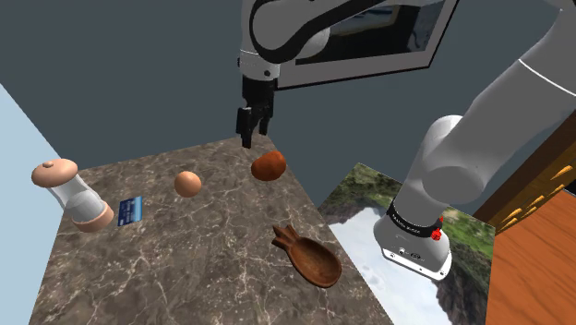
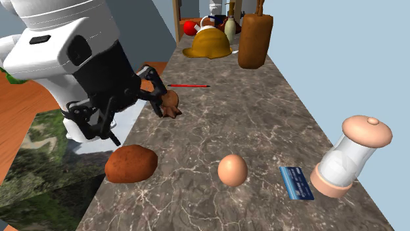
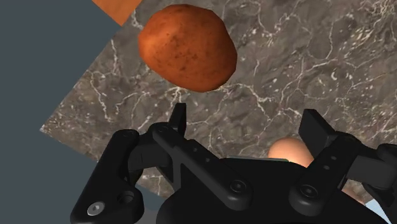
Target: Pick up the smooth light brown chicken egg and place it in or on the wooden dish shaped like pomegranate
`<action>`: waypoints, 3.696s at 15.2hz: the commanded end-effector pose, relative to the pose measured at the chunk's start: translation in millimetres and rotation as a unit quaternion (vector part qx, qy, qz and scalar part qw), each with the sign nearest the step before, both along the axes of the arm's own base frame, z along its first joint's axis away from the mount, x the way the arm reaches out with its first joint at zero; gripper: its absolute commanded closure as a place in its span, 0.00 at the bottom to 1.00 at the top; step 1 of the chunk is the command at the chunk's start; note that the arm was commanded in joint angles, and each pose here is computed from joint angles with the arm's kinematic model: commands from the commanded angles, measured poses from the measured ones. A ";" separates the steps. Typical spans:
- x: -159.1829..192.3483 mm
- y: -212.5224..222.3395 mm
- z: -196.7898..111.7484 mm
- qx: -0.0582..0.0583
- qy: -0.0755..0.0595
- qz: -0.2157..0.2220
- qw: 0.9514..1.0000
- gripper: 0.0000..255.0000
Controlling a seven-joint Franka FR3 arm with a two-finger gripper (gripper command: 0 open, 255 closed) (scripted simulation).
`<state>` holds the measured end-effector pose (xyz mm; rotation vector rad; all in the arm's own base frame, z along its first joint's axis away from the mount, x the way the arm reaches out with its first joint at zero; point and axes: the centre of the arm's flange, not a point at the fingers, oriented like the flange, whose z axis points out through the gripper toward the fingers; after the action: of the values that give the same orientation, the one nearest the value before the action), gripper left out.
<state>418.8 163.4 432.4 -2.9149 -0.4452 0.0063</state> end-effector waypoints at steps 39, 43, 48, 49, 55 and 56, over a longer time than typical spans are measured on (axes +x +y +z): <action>75.2 144.7 -104.3 0.046 -0.051 0.048 0.996 1.00; 75.2 144.7 -83.2 0.046 -0.051 0.048 0.996 1.00; 75.2 144.7 -56.8 0.046 -0.051 0.048 0.996 1.00; 75.2 144.7 -51.5 0.046 -0.051 0.048 0.996 1.00; 75.2 144.7 -19.8 0.046 -0.051 0.048 0.996 1.00; 75.2 144.7 -14.6 0.046 -0.051 0.048 0.996 1.00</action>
<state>493.5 308.7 411.5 -2.8091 -0.5861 -0.1469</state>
